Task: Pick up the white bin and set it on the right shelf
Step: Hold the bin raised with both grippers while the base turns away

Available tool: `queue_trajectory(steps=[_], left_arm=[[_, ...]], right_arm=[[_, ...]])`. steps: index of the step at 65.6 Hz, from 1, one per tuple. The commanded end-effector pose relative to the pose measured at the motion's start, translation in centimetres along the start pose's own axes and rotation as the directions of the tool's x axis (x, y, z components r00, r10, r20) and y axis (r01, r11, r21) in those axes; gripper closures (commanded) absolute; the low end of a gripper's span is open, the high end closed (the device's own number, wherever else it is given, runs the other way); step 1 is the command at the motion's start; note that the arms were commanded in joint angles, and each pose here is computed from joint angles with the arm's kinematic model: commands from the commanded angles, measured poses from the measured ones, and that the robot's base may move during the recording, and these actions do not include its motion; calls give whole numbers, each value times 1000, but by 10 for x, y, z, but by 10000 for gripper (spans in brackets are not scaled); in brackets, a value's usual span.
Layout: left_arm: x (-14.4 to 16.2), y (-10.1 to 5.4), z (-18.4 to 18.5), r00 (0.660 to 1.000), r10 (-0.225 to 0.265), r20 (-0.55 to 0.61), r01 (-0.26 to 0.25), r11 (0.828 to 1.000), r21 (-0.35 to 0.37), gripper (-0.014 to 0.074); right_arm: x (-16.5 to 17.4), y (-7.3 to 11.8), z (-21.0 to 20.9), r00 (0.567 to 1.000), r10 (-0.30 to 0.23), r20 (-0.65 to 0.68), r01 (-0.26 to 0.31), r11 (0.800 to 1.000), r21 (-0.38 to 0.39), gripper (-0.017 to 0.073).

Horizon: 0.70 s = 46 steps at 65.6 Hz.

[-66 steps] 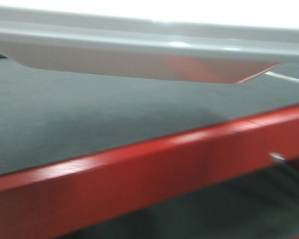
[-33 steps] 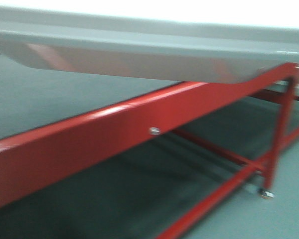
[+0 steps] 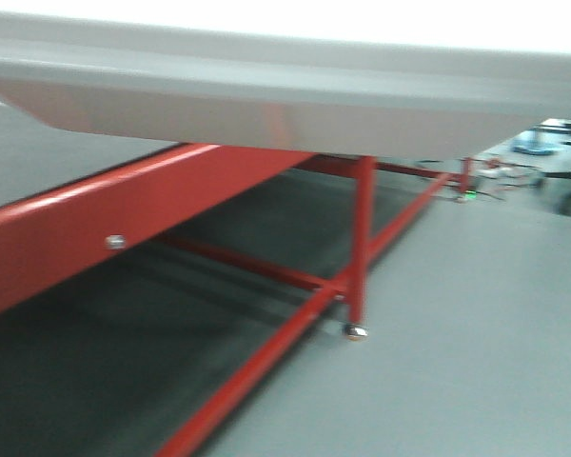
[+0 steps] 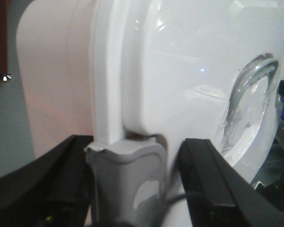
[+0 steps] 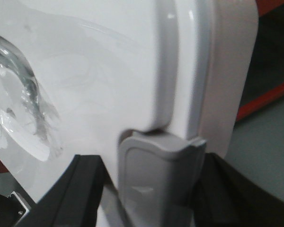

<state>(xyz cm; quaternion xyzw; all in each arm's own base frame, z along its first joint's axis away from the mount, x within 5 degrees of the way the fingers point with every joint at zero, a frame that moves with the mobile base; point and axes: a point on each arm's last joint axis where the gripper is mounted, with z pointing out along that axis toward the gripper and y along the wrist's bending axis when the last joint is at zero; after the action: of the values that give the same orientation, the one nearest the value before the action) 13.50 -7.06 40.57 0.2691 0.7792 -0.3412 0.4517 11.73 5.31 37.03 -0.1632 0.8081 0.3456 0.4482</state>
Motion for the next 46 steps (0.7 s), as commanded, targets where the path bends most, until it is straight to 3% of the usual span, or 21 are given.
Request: queue_trajectory(steps=[1, 46], left_arm=[[-9, -32, -8, 999, -11, 42, 0, 967, 256, 353], [-9, -32, -8, 999, -11, 42, 0, 967, 256, 353]], right_arm=[[-13, 25, -7, 995, 35, 90, -17, 980, -199, 198], [-13, 25, -7, 995, 35, 90, -17, 980, -199, 198]])
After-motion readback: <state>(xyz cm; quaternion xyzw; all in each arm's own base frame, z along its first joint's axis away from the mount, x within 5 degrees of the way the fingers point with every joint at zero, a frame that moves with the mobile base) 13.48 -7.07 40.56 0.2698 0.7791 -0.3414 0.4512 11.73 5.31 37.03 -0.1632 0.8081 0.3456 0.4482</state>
